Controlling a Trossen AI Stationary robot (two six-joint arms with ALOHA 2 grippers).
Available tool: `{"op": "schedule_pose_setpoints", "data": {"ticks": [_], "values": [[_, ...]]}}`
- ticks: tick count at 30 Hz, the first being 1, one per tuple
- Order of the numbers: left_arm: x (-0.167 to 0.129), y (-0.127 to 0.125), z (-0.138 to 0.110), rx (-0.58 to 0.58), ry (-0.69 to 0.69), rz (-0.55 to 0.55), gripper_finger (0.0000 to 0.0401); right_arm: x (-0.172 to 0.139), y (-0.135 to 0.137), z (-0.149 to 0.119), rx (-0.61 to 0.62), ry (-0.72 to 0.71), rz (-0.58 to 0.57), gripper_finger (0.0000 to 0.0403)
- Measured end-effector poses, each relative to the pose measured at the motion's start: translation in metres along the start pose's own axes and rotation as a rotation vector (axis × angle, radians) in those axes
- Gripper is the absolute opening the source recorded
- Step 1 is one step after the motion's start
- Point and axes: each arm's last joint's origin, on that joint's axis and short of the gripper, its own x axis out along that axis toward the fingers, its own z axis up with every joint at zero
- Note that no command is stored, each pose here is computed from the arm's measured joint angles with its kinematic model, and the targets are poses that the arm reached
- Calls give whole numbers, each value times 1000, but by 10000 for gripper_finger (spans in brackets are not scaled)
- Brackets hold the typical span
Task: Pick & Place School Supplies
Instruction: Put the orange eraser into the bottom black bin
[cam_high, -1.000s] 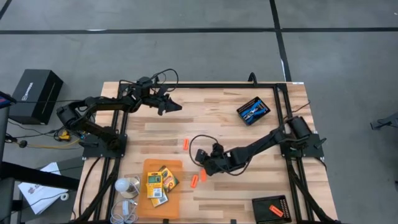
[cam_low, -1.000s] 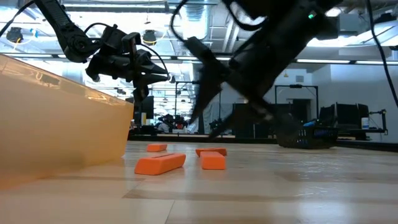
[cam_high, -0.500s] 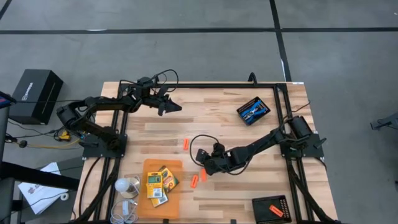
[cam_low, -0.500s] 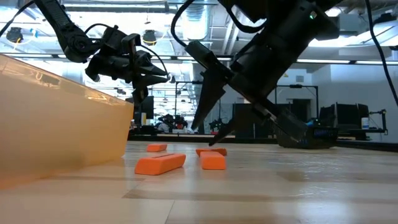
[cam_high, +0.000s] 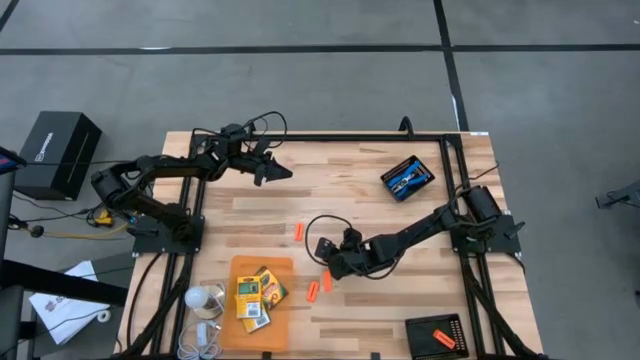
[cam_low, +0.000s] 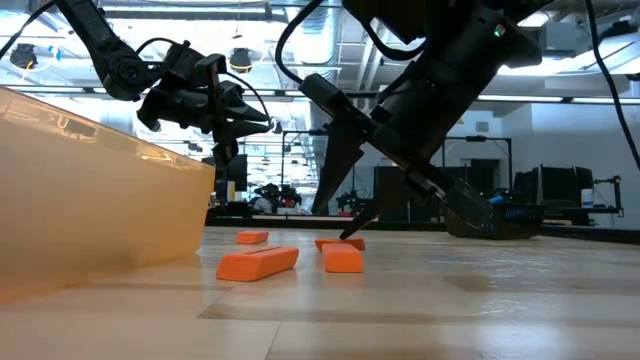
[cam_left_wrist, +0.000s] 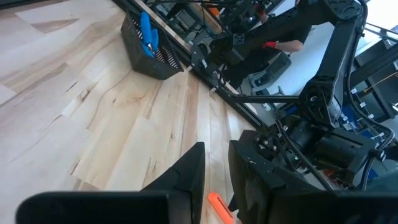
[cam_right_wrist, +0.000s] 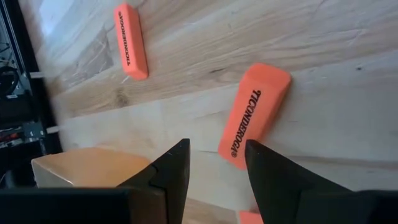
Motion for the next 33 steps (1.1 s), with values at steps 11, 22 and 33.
{"op": "schedule_pose_setpoints", "data": {"ticks": [11, 22, 33], "values": [[0, 0, 0, -4, 6, -9, 67, -1, -3, -1, -12, 41, -52, 147], [0, -1, -1, -5, 21, -36, 67, 0, -7, -1, -20, 72, -97, 147], [0, 0, -3, -23, 36, -29, 60, 0, -8, 0, -12, 44, -100, 48]]}}
